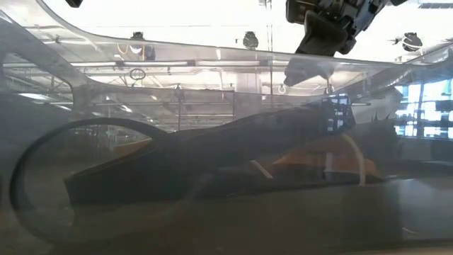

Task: Pick and place rubber bands into bin
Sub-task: Put the bottom orange rubber band into the bin

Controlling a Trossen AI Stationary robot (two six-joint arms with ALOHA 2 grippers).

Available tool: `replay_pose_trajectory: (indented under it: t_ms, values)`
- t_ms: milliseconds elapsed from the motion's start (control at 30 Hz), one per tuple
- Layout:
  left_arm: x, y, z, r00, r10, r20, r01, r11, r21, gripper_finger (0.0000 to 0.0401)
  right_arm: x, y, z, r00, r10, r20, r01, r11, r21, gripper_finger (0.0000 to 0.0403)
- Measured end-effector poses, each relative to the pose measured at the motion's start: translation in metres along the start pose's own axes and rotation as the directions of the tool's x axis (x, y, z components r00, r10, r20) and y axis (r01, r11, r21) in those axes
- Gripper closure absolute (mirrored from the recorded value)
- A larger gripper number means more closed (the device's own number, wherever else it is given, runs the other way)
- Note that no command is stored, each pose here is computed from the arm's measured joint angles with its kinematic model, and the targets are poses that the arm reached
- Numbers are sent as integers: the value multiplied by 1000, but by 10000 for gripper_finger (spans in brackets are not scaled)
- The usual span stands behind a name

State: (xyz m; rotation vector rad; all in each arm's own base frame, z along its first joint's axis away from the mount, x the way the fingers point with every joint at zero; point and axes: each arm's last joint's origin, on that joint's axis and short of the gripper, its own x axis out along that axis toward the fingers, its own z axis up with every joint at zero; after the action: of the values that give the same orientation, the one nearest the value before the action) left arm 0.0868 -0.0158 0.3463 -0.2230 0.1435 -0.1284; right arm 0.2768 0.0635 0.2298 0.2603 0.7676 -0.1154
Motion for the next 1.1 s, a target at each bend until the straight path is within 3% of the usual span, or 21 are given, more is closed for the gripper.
replay_pose_trajectory:
  t_ms: [67,233,367,500,800,1100]
  values:
    - [0,0,0,1000,0,0,0,1000,0,240,0,0,1,1000,6,9,-6,1000,-8,254]
    - [0,0,0,1000,0,0,0,1000,11,240,0,0,0,1000,5,2,-4,987,-161,223]
    - [0,0,0,1000,0,0,0,999,32,240,1,0,0,1000,6,8,-4,976,-216,215]
    - [0,0,0,1000,-1,0,1,999,35,240,7,-4,-18,999,-11,-39,-2,948,-317,221]
    - [0,1,-2,1000,6,-25,-5,999,37,240,34,-3,-54,999,47,7,-43,956,-289,237]
    - [0,2,-7,997,17,-75,-14,999,40,240,66,-4,-77,994,-6,-108,-28,950,-310,238]
